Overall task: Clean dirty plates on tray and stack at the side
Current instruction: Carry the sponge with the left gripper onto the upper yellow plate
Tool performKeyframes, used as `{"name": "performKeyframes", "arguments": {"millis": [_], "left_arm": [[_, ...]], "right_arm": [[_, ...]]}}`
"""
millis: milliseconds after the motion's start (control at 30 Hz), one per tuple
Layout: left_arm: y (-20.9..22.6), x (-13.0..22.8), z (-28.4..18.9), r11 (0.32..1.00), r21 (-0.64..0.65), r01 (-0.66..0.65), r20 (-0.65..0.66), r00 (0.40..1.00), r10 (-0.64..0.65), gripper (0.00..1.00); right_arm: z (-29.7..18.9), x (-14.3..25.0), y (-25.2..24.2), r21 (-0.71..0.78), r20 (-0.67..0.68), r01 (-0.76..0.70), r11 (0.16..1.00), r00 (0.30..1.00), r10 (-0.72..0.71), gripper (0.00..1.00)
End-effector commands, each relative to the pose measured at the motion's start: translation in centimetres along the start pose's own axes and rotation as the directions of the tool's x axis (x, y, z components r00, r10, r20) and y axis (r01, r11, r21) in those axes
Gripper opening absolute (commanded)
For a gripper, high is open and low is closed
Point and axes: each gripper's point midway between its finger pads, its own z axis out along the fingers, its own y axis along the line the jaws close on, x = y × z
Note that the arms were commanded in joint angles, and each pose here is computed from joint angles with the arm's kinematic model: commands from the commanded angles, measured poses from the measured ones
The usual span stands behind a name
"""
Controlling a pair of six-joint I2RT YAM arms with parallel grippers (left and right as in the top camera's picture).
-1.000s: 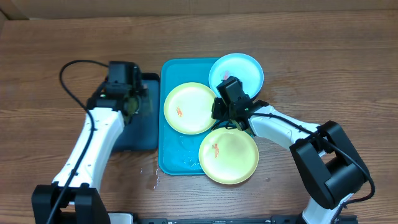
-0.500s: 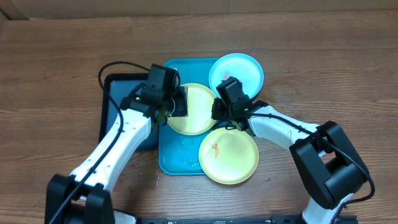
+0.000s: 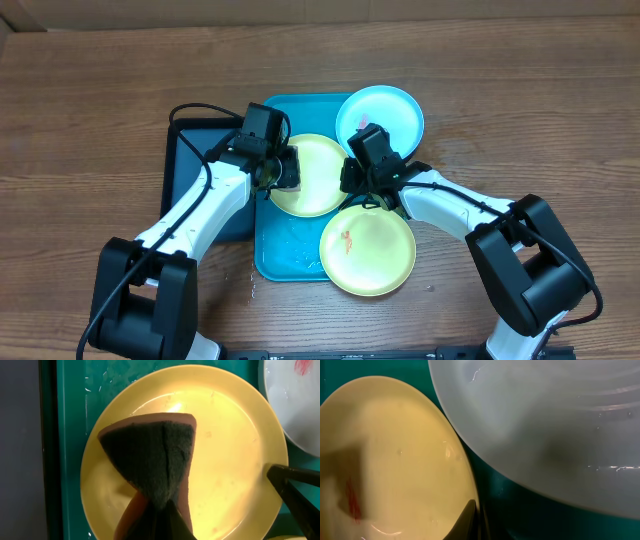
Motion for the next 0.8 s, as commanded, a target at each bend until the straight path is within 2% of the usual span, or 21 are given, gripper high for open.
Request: {"name": "performKeyframes", "arguments": {"millis": [0,400,600,767], "left_arm": [[-0.2,-0.3,0.4,1.000,0.007,-0.028,-0.008,1.000,0.028,0.04],[0.8,1.6,3.4,0.999,-0.020,-0.026,-0.101,0.995,0.024,0.04],[-2.4,2.6,3.1,0.986,0.168,-0.011,-0.158,0.987,0.038,0.04],[-5.3,2.4,1.9,0.944,0.328,-0.029,-0.167,0.982,0.089,0.04]], "right_arm": [[0.2,0.2,0.0,0.004,0.000,-0.002,1.000,1.000,0.002,0.04],[0.2,0.3,0.0,0.005,-0.003,0.002,1.000,1.000,-0.002,0.04],[0.2,0.3,0.0,0.005,-0.003,0.002,1.000,1.000,-0.002,0.04],[0.2,0.3,0.0,0.005,-0.003,0.002,1.000,1.000,-0.002,0.04]]}}
